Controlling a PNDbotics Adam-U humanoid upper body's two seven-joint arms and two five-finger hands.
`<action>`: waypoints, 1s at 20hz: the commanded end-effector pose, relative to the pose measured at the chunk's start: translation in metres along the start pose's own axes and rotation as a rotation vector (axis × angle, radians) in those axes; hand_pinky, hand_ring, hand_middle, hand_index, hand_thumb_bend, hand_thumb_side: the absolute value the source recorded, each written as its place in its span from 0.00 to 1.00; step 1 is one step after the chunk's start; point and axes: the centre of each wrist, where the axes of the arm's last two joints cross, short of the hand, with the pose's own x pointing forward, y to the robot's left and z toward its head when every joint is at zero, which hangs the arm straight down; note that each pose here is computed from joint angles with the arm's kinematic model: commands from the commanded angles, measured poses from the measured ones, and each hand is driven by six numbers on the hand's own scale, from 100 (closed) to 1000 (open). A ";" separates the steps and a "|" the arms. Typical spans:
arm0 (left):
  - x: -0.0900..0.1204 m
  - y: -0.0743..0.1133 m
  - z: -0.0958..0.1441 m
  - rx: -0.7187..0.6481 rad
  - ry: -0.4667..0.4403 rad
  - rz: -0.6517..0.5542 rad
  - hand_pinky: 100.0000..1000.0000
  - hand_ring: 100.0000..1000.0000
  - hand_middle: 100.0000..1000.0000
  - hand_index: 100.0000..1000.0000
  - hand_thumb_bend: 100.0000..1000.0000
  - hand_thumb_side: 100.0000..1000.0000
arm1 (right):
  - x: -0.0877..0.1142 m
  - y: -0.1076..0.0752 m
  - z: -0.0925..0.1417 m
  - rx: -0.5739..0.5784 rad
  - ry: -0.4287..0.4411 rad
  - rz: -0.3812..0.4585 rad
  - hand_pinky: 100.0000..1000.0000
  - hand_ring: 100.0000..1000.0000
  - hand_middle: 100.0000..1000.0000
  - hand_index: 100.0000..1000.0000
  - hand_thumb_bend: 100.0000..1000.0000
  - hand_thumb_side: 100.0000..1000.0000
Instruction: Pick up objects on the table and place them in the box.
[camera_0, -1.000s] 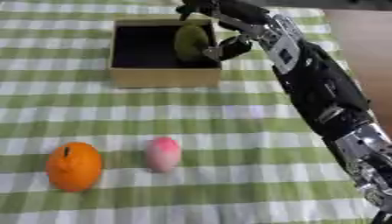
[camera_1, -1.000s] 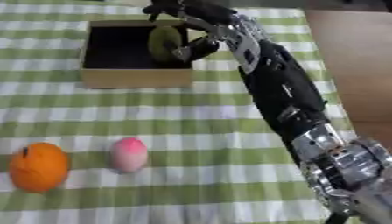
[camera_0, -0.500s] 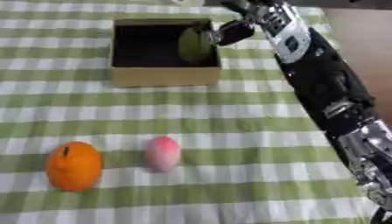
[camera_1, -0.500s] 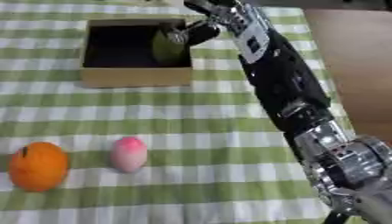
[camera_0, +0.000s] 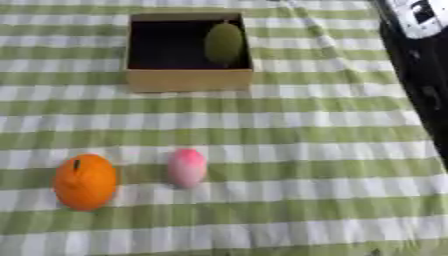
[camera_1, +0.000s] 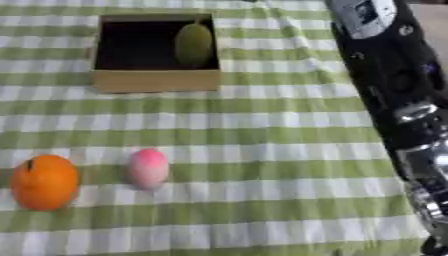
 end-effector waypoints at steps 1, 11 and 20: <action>0.011 0.016 -0.009 -0.137 0.036 -0.208 0.70 0.75 0.71 0.86 0.00 0.45 | 0.037 -0.036 0.006 -0.029 -0.074 0.019 0.94 0.97 0.70 0.95 0.00 0.00; 0.020 0.029 -0.010 -0.680 0.214 -0.544 0.80 0.81 0.77 0.90 0.00 0.35 | 0.098 -0.055 0.051 -0.125 -0.075 0.009 0.93 0.95 0.69 0.94 0.00 0.00; 0.020 0.028 -0.006 -0.945 0.285 -0.628 0.86 0.85 0.80 0.91 0.00 0.54 | 0.119 -0.053 0.067 -0.197 -0.043 0.013 0.93 0.95 0.69 0.94 0.00 0.00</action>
